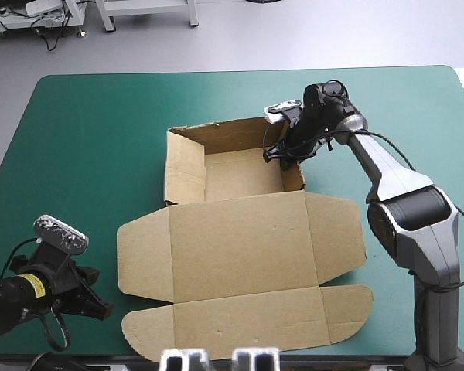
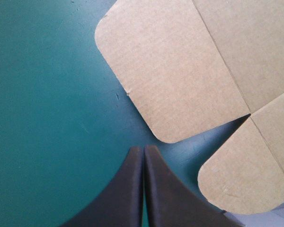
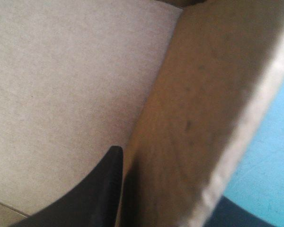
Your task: Fold the box
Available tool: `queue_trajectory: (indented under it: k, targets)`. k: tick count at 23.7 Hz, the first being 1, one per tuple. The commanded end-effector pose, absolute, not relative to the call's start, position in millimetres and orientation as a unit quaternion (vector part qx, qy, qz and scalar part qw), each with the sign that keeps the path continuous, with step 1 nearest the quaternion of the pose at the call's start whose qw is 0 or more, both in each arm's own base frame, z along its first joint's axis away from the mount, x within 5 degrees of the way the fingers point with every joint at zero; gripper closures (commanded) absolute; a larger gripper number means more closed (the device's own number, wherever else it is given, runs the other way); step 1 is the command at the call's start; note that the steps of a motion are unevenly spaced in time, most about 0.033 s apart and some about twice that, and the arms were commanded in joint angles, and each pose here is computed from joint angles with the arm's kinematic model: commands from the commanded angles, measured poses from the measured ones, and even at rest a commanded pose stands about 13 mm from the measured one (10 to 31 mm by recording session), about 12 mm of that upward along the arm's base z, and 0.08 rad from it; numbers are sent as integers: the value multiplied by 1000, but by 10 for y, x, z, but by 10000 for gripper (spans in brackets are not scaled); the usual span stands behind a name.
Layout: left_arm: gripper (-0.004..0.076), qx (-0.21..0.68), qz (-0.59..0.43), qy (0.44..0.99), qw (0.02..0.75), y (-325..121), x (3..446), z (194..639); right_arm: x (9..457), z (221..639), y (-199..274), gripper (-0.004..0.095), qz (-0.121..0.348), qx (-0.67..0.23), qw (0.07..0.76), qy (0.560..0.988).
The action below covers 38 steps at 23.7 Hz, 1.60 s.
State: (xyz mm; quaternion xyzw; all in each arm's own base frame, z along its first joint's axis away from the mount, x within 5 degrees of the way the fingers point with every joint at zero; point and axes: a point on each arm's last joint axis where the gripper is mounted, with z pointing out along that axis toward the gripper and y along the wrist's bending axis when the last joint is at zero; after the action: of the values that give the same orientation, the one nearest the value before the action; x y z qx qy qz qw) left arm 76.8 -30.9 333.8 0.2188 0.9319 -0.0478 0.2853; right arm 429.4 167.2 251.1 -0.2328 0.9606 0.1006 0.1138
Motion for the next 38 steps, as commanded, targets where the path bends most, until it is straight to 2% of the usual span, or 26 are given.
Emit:
queue_trajectory:
  k: [1,4,8,13,14,15,16,18,22,24,26,27,28,29,30,32,35,38]
  targets:
    - [732,216,-51,932,288,-311,758,3394,4287,2829,1594,931,69,-260,164,949]
    - [732,216,-51,932,288,-311,758,3394,4378,2958,1389,933,25,-251,186,949]
    - [732,217,-51,931,288,-311,757,3393,4550,3231,831,933,7,-191,232,954]
    - [732,220,-48,934,277,-303,742,3382,4618,3555,-319,932,-61,-74,278,956]
    - [732,220,-43,934,277,-294,744,3380,4564,3590,-758,932,-78,-29,279,957]
    - [732,220,-38,934,280,-287,750,3383,4518,3589,-985,932,-84,-4,277,957]
    - [732,218,-31,931,290,-279,769,3393,4440,3545,-1370,932,-85,38,271,958]
    - [732,214,-35,927,307,-290,794,3411,4347,3450,-1755,932,-76,81,262,959]
    - [732,207,-41,927,311,-297,800,3417,4301,3208,-2128,932,-21,115,257,959]
    - [732,198,-44,928,313,-298,803,3419,4331,3136,-2152,925,-11,113,257,960]
    - [732,197,-50,928,313,-307,801,3420,4363,3143,-2127,821,-2,85,272,959]
    - [732,197,-53,927,314,-314,800,3422,4370,3169,-2112,673,-1,61,280,958]
    - [732,197,-54,927,314,-314,800,3422,4374,3191,-2112,568,-3,60,285,957]
    - [732,196,-54,928,314,-314,800,3422,4377,3239,-2115,344,-7,63,293,954]
    - [732,196,-54,928,314,-314,800,3422,4383,3304,-2129,198,-10,84,307,948]
    - [732,196,-54,928,314,-314,800,3422,4368,3430,-2126,149,-17,91,324,942]
    - [732,196,-54,928,313,-313,799,3421,4315,3756,-2085,185,-26,96,373,922]
    - [732,196,-54,928,313,-313,799,3421,4220,4201,-1953,246,-8,82,445,892]
